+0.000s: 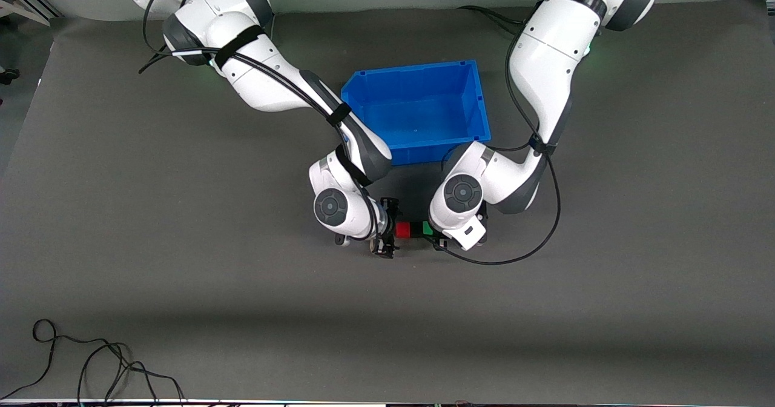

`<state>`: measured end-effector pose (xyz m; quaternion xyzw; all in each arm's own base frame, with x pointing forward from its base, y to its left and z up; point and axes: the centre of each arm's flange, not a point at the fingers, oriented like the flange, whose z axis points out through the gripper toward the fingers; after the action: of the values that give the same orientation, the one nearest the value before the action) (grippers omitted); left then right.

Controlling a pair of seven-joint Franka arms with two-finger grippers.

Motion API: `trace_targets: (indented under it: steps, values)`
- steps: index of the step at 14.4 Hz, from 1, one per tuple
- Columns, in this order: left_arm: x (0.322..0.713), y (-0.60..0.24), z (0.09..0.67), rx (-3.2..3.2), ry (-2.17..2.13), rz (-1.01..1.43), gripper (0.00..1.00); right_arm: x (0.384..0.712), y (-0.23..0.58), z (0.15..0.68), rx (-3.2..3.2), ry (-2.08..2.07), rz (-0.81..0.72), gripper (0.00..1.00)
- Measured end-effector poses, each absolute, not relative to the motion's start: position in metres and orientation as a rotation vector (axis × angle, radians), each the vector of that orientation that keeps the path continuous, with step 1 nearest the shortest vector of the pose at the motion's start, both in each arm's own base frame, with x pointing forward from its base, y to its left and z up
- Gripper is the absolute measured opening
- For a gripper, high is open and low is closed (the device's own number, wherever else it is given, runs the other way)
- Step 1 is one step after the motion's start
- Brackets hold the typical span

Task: Attach green and red cubes to black cube
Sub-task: 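Press the red and green cubes against the black cube's sides, then open both grippers and lift them away from the cubes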

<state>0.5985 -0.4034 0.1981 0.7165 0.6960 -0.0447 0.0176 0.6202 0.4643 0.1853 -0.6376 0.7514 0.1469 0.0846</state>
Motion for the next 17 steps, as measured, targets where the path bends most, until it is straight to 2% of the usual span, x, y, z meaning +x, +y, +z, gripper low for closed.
trace_targets:
  steps: [3,4,8,11,14,17]
  values:
    - [0.62,-0.391,0.217,2.182,2.161,-0.099,0.94,0.63,0.463,0.221,-1.903,2.178,0.4,1.0]
    - [0.632,-0.38,0.225,2.171,2.17,-0.079,1.0,0.633,0.461,0.232,-1.899,2.166,0.388,1.0]
    - [0.685,-0.302,0.277,2.234,2.172,-0.054,1.0,0.645,0.44,0.272,-1.91,2.176,0.368,1.0]
    - [0.711,-0.232,0.332,2.348,2.058,-0.047,1.0,0.652,0.414,0.313,-1.98,2.173,0.361,1.0]
    - [0.711,-0.171,0.385,2.536,1.887,-0.089,1.0,0.661,0.381,0.365,-2.024,2.124,0.361,1.0]
    - [0.7,-0.102,0.436,2.713,1.69,-0.167,1.0,0.658,0.334,0.442,-2.123,2.062,0.344,1.0]
